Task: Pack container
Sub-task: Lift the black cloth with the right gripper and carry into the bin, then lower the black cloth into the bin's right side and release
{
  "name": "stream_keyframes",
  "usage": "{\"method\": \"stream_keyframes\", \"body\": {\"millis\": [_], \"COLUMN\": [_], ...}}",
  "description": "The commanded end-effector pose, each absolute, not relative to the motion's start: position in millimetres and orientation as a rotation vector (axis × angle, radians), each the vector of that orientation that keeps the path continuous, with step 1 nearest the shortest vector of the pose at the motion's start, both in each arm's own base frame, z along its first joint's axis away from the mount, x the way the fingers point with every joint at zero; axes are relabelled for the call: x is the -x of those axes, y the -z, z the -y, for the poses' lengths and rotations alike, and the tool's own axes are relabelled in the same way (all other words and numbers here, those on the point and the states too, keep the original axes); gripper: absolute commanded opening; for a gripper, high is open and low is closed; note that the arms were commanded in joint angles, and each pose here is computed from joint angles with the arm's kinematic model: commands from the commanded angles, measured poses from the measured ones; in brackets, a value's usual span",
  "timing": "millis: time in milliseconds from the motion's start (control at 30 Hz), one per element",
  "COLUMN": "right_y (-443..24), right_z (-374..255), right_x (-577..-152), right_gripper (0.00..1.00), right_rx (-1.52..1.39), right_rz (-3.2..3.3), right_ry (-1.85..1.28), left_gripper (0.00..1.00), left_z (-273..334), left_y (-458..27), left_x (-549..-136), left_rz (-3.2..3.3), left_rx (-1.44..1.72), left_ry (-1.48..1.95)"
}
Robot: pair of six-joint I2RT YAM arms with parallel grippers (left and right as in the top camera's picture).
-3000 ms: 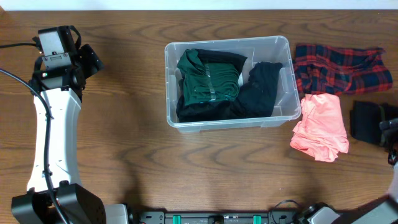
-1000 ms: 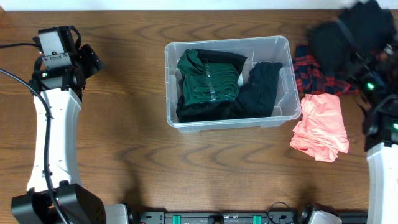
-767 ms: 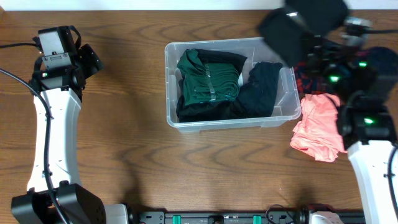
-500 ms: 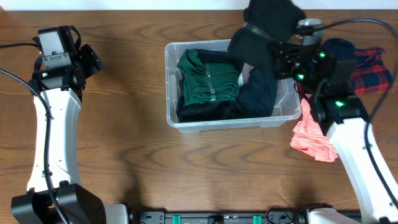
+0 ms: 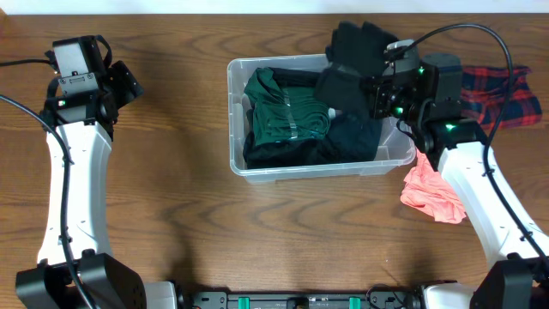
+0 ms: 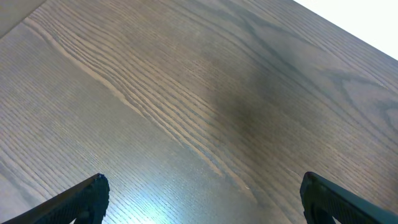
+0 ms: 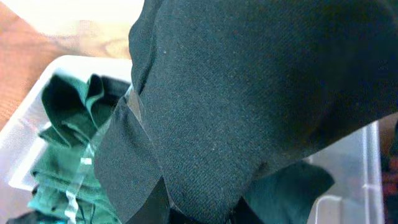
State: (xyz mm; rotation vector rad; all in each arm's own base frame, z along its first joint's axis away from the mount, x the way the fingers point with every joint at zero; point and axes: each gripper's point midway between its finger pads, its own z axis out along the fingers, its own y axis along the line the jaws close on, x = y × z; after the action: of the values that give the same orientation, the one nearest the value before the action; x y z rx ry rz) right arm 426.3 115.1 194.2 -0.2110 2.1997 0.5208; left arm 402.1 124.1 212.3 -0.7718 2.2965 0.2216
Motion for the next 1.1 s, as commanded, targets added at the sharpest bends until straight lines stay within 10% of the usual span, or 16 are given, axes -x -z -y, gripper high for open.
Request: {"method": "stream_keyframes", "body": {"millis": [0,1067], "right_y": [-202,-109], "right_z": [-124,-78], "right_x": [-425,-447], "right_gripper": [0.01,0.01], "right_rx": [0.286,0.525], "right_rz": [-2.182,-2.348], "right_ry": [-0.535,-0.054], "left_gripper": [0.98,0.98], "left_z": [-127,-127], "left_y": [-215,-215], "left_x": [-400,-400], "left_rz": [-2.287,-2.287], "left_rx": [0.778,0.778], "left_ry": [-0.237,-0.237]}}
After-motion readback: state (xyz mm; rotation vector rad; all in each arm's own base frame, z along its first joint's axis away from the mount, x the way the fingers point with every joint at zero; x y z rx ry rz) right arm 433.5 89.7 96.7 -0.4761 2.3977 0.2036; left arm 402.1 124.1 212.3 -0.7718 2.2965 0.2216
